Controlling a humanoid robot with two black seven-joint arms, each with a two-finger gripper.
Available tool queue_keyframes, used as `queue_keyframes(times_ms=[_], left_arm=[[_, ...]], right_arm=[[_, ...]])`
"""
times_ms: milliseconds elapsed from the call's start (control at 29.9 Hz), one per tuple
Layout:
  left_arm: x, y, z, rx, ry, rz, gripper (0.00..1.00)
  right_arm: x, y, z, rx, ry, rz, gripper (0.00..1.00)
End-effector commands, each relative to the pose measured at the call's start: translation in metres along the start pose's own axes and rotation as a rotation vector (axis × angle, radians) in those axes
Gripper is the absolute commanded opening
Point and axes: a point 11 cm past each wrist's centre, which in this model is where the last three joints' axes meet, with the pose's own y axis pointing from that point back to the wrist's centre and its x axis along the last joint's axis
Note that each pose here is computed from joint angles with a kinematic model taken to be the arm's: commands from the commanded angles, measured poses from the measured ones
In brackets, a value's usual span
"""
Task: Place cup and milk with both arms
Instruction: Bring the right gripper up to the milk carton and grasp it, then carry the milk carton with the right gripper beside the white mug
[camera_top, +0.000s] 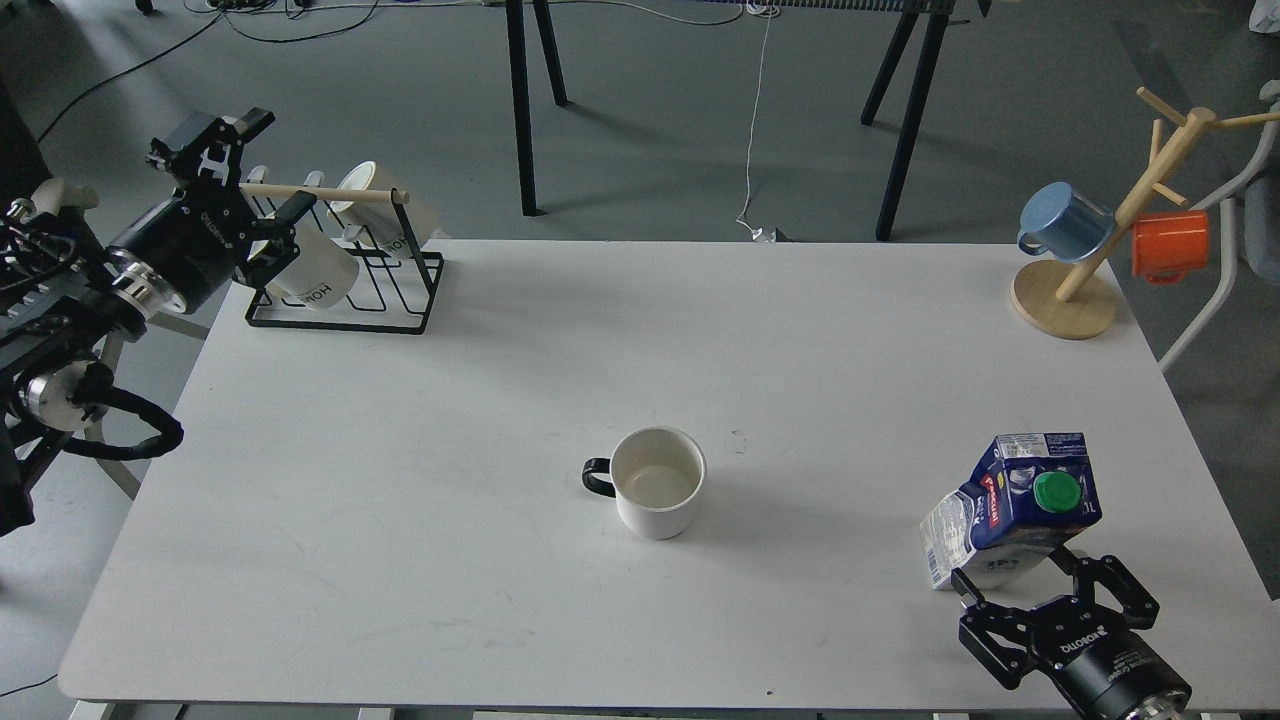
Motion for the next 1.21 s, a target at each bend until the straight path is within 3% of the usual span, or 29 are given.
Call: queue_keyframes(times_ms=[0,1172], left_arm=[[0.000,0.002,-0.004,0.008,0.004,0.003,0.96],[-0.002,0.003,-0.024,0.037,0.022,0.020,0.97]], right_arm=[[-0.002,-0.006,0.009,-0.009,-0.010,-0.020,1.00],[0.001,-0.023,0.016,0.095,-0.084,-0.060,1.00]])
